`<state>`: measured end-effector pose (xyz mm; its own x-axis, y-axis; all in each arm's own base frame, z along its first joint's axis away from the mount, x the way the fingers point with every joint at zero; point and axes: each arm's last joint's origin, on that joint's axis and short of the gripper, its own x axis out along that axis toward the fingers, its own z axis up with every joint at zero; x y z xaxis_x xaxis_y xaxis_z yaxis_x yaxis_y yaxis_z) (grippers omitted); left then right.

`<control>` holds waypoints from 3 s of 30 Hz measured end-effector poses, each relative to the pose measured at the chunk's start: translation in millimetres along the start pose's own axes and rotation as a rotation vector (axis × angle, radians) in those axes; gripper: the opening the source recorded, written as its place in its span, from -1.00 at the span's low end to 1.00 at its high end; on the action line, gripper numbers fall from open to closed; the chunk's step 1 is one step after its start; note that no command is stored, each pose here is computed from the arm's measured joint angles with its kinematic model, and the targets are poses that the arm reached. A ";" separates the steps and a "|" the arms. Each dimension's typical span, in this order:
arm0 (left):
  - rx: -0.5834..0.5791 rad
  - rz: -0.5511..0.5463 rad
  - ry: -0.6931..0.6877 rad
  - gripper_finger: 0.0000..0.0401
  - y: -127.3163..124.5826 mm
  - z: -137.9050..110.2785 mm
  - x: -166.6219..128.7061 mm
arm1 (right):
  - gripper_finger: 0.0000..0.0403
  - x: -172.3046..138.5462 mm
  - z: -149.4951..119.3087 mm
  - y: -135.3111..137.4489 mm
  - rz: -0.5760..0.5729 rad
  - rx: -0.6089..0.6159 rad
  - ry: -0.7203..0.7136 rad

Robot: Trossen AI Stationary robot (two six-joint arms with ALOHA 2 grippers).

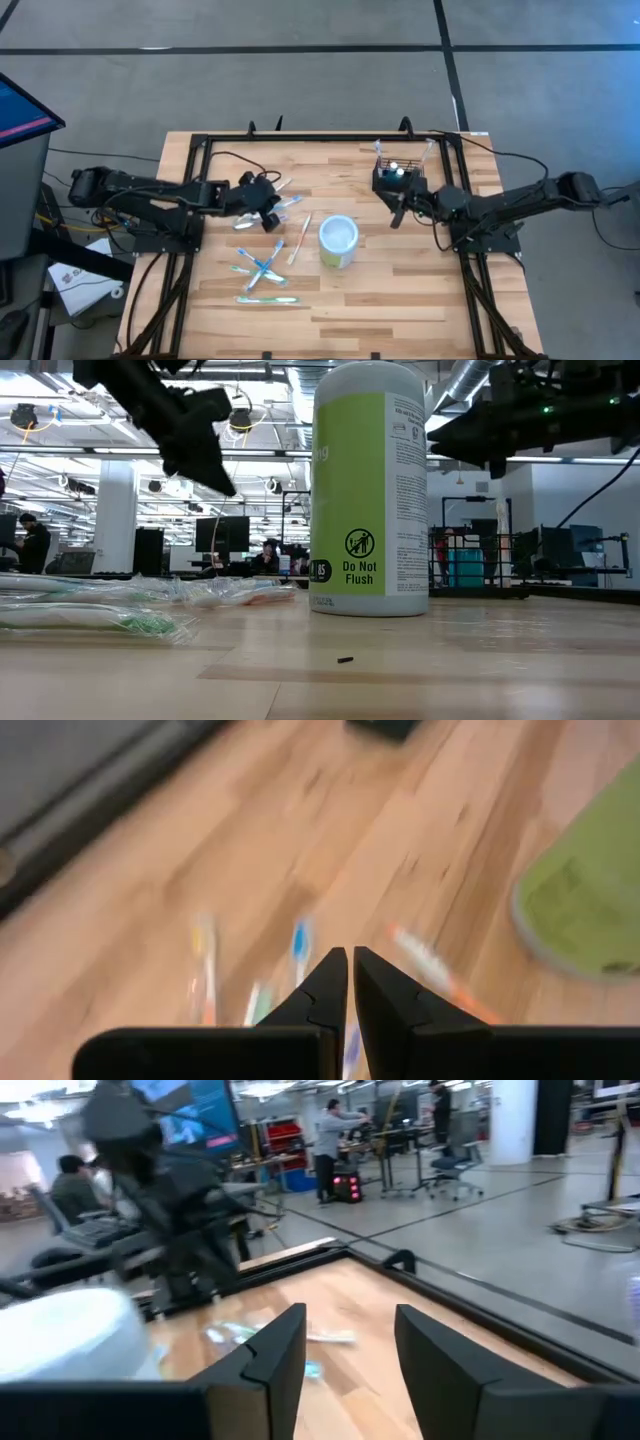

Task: Pick & Place toothbrushing station
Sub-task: Put the green toothbrush into the wire organizer

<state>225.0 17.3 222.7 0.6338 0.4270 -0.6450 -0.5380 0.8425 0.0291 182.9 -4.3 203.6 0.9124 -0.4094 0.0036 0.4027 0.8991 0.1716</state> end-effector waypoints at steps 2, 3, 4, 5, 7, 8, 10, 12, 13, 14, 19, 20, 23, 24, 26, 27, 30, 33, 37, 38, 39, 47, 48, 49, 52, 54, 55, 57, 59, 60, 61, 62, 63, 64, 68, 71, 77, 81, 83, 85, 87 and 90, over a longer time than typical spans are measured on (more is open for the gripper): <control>-0.004 0.004 0.053 -0.92 6.4 -2.7 2.3 | -0.29 -1.4 -1.2 3.2 0.019 -0.021 0.008; -0.007 0.003 0.076 -0.92 9.2 -3.7 3.3 | -0.30 -2.0 -1.2 4.6 0.027 -0.022 0.007; -0.014 -0.003 0.094 -0.92 11.8 -4.1 4.2 | -0.31 -2.6 -1.3 5.9 0.035 -0.021 0.007; -0.020 -0.007 0.107 -0.91 14.0 -4.4 5.0 | -0.32 -3.1 -1.6 6.9 0.041 -0.022 0.009; -0.032 -0.012 0.126 -0.89 17.8 -4.5 6.4 | -0.33 -3.9 -1.9 8.6 0.051 -0.022 0.010; -0.037 -0.006 0.132 -0.86 20.0 -4.5 7.0 | -0.34 -4.3 -2.0 9.4 0.056 -0.022 0.011; -0.042 -0.002 0.154 -0.79 23.3 -5.6 7.8 | -0.34 -4.9 -2.2 10.5 0.063 -0.024 0.012; -0.043 0.000 0.185 -0.69 26.6 -7.4 8.7 | -0.35 -5.4 -2.3 11.5 0.068 -0.025 0.013; -0.044 -0.006 0.205 -0.64 27.3 -8.6 10.0 | -0.35 -5.5 -2.4 11.6 0.070 -0.024 0.013; -0.044 -0.014 0.223 -0.60 27.7 -9.8 11.7 | -0.34 -5.7 -2.5 12.1 0.073 -0.024 0.014; -0.022 -0.005 0.297 -0.46 25.3 -16.7 25.5 | -0.34 -6.9 -2.7 14.3 0.085 -0.024 0.015; -0.013 0.000 0.312 -0.46 24.5 -18.4 29.1 | -0.34 -7.1 -2.8 14.7 0.087 -0.024 0.015; 0.012 0.017 0.358 -0.46 23.1 -23.8 38.4 | -0.35 -7.8 -3.0 16.0 0.095 -0.024 0.017; 0.026 0.026 0.369 -0.47 23.0 -25.3 41.7 | -0.35 -8.1 -3.1 16.5 0.098 -0.024 0.017; 0.045 0.044 0.398 -0.48 24.7 -28.4 47.0 | -0.34 -8.2 -3.2 16.8 0.100 -0.024 0.018; 0.046 0.052 0.406 -0.49 26.0 -29.2 49.2 | -0.34 -8.3 -3.2 16.8 0.101 -0.024 0.018; 0.050 0.080 0.440 -0.51 30.4 -32.7 58.1 | -0.35 -8.3 -3.2 16.8 0.101 -0.024 0.018; 0.043 0.102 0.476 -0.51 34.7 -36.7 66.3 | -0.34 -8.3 -3.3 16.8 0.100 -0.024 0.018; 0.041 0.120 0.514 -0.51 37.7 -41.2 73.0 | -0.34 -8.3 -3.3 16.8 0.100 -0.024 0.018; 0.040 0.118 0.520 -0.51 37.5 -42.0 74.2 | -0.34 -8.3 -3.3 16.8 0.100 -0.024 0.018; 0.038 0.104 0.530 -0.51 37.0 -42.9 75.2 | -0.34 -8.3 -3.3 16.8 0.100 -0.024 0.018; 0.019 0.037 0.573 -0.53 34.2 -46.7 78.8 | -0.34 -8.2 -3.4 16.8 0.100 -0.025 0.020; 0.015 0.038 0.573 -0.54 34.3 -46.7 78.8 | -0.34 -8.2 -3.4 16.8 0.100 -0.024 0.021; 0.014 0.039 0.573 -0.55 34.3 -46.7 78.8 | -0.35 -8.2 -3.4 16.8 0.100 -0.024 0.021; 0.015 0.038 0.573 -0.69 34.2 -46.8 78.7 | -0.36 -8.2 -3.4 16.8 0.100 -0.023 0.021; 0.014 0.039 0.574 -0.87 34.3 -46.8 78.7 | -0.37 -8.2 -3.4 16.8 0.100 -0.023 0.021; 0.013 0.039 0.574 -0.92 34.3 -46.8 78.7 | -0.38 -8.2 -3.4 16.8 0.100 -0.023 0.021; 0.011 0.039 0.573 -0.93 34.2 -46.8 78.7 | -0.39 -8.2 -3.3 16.9 0.100 -0.022 0.020; 0.011 0.043 0.572 -0.94 34.4 -46.8 78.7 | -0.40 -8.2 -3.4 16.9 0.100 -0.023 0.021; 0.010 0.050 0.570 -0.95 34.6 -46.6 78.6 | -0.40 -8.2 -3.4 16.9 0.100 -0.023 0.021; 0.009 0.058 0.563 -0.96 35.0 -45.8 77.5 | -0.40 -8.2 -3.4 16.9 0.100 -0.023 0.021; 0.009 0.066 0.552 -0.97 35.5 -44.5 75.8 | -0.40 -8.2 -3.4 16.9 0.100 -0.023 0.021; 0.007 0.072 0.534 -0.97 35.9 -42.3 73.8 | -0.40 -8.2 -3.2 16.9 0.100 -0.022 0.021; -0.006 0.077 0.516 -0.97 36.5 -40.0 70.8 | -0.40 -8.2 -3.5 16.9 0.100 -0.024 0.023; -0.038 0.056 0.419 -0.97 37.3 -27.1 52.9 | -0.40 -8.2 -5.4 16.5 0.097 -0.034 0.041; -0.066 0.031 0.328 -0.97 37.1 -17.0 34.3 | -0.40 -8.2 -5.6 16.5 0.097 -0.026 0.042; -0.109 -0.002 0.138 -0.97 35.8 -2.2 -3.4 | -0.40 -8.2 -5.4 16.5 0.097 -0.019 0.041; -0.119 -0.036 0.032 -0.97 33.3 4.3 -21.5 | -0.40 -8.1 -4.5 16.6 0.098 -0.014 0.033; -0.130 -0.066 -0.027 -0.97 31.3 8.8 -27.1 | -0.40 -8.1 -4.1 16.7 0.099 -0.012 0.029; -0.137 -0.096 -0.083 -0.97 28.5 13.2 -31.8 | -0.40 -7.9 -3.3 16.5 0.098 -0.008 0.022; -0.137 -0.121 -0.128 -0.97 26.0 16.8 -35.3 | -0.40 -7.9 -1.7 16.7 0.100 -0.003 0.007; -0.131 -0.155 -0.201 -0.97 22.7 23.2 -39.2 | -0.40 -8.1 2.0 17.6 0.108 0.012 -0.028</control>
<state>200.9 27.3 266.4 0.8045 0.3645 -0.4690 -0.4853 0.8586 -0.1650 182.4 14.5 208.6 0.9481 -0.3141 0.0499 0.3007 0.9364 0.1808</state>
